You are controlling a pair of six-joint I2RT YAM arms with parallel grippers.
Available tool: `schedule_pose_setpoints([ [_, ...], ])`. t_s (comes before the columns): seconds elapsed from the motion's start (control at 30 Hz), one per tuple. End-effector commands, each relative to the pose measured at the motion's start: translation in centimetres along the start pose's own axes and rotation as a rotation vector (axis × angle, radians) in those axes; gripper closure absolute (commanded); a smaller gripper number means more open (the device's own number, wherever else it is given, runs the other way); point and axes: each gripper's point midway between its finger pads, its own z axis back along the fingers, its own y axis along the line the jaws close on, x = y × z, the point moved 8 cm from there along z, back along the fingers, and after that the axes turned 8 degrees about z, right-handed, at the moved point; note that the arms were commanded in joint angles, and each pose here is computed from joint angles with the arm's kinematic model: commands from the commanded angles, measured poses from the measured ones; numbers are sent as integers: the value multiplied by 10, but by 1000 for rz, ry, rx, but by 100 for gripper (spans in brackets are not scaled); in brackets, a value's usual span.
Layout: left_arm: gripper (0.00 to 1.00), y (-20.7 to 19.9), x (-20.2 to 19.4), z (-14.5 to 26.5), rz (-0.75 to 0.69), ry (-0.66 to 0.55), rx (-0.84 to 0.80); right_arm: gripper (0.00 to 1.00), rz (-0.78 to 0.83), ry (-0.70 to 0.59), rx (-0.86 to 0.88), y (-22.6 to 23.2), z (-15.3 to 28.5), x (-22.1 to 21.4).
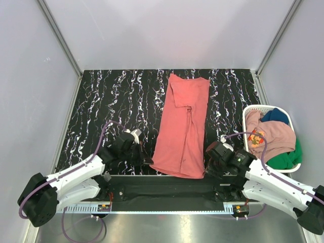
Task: Fold and stack the t-shirts
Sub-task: Fold the tshirt
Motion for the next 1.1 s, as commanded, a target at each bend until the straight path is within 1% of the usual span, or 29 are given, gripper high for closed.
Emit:
schedule_pose_setpoints([
  [0.0, 100, -4, -2, 1, 35, -15, 1, 100, 42, -16, -38, 3, 22, 5],
  [0.07, 100, -8, -1, 2, 35, -17, -2, 100, 73, -25, -70, 5, 25, 9],
  [0.13, 100, -16, 3, 3, 26, -30, -12, 100, 88, -40, -64, 13, 30, 14],
  [0.23, 100, -25, 9, 6, 12, -52, -5, 100, 109, -80, -31, 24, 33, 21],
  [0.3, 100, -35, 15, 9, 1, -72, -10, 100, 115, -113, -26, 30, 35, 27],
  [0.37, 100, -38, 19, 5, -6, -67, 12, 100, 123, -148, -44, 34, 34, 33],
  [0.47, 100, -53, 34, 3, -15, -75, 21, 100, 136, -213, -61, 43, 39, 45],
  [0.67, 100, -68, 71, -3, -20, -110, 45, 100, 199, -315, -141, 63, 41, 70],
  [0.83, 100, -83, 99, -10, -28, -116, 41, 100, 228, -343, -192, 76, 33, 100],
  [0.97, 100, -87, 128, -16, -10, -146, 40, 100, 215, -376, -174, 83, 37, 129],
  [1.0, 100, -85, 133, -23, 2, -130, 45, 100, 210, -380, -178, 84, 35, 136],
  [1.07, 100, -95, 148, -25, -4, -139, -2, 100, 214, -389, -177, 83, 37, 150],
])
